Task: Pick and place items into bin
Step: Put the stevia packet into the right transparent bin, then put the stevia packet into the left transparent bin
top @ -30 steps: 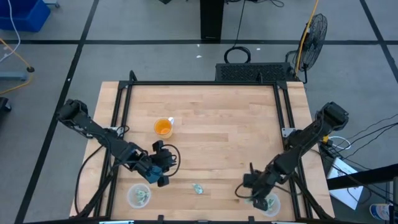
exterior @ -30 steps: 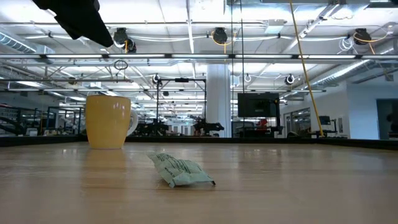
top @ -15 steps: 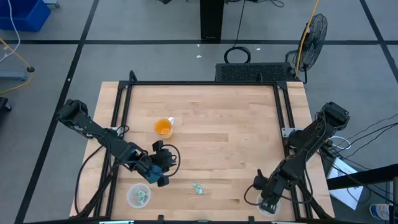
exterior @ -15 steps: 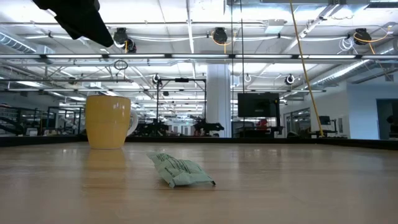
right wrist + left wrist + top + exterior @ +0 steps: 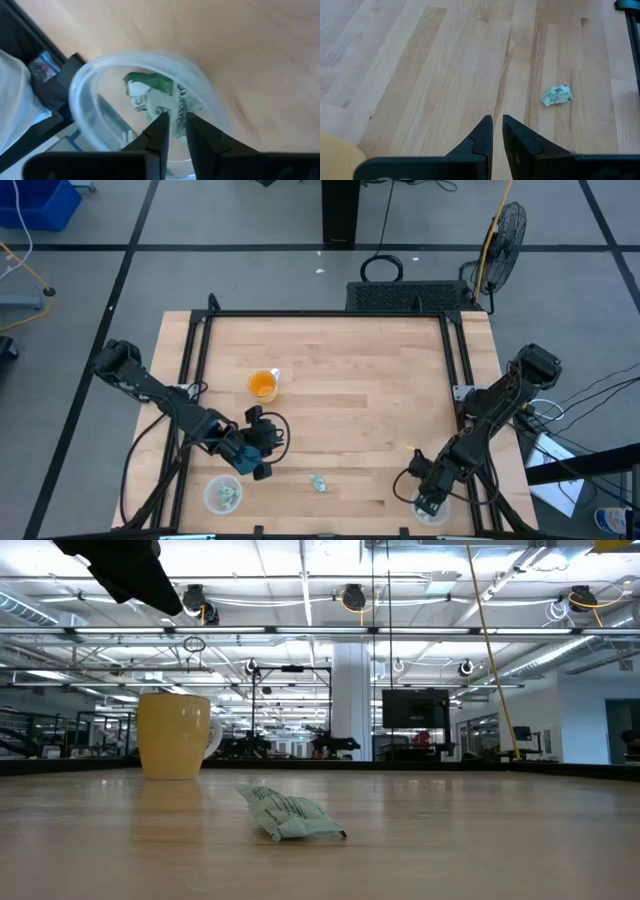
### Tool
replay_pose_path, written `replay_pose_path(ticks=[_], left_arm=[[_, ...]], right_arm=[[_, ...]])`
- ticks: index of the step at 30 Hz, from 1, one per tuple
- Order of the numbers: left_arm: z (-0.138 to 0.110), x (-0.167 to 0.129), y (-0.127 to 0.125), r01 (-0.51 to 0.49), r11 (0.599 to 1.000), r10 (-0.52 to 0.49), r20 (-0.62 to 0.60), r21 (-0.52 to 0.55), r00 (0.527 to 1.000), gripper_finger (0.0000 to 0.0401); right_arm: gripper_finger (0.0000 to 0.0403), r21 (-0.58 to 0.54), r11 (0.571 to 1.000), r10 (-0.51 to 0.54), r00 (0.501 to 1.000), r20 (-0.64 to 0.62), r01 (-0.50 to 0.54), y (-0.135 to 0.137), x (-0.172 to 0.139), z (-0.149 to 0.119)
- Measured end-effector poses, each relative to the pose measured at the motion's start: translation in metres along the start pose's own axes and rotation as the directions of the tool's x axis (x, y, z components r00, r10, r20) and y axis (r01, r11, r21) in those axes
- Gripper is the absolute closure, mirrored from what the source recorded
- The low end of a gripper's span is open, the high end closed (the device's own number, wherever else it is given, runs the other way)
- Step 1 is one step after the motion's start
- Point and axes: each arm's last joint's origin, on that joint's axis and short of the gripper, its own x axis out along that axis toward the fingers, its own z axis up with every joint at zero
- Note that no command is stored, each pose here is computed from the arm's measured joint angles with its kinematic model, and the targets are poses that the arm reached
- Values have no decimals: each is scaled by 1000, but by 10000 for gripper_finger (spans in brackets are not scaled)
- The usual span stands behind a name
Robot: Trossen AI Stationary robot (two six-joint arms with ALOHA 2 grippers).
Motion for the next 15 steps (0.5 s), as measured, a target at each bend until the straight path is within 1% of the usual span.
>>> replay_pose_path(ticks=[5, 7, 12, 15], left_arm=[[0, 0, 0, 0, 1000, 0, 0, 0, 1000, 354], [0, 0, 0, 0, 1000, 0, 0, 0, 1000, 354], [0, 0, 0, 0, 1000, 0, 2, -1, 1000, 354], [1, 0, 0, -18, 1000, 19, 20, -18, 1000, 354]], right_arm=[[325, -23, 997, 68, 998, -2, -68, 7, 0, 0], [322, -65, 991, 115, 993, -5, -115, 11, -1, 0], [321, -172, 950, 263, 965, -14, -261, 25, -9, -3], [321, -219, 929, 302, 953, -17, -298, 26, -17, -5]])
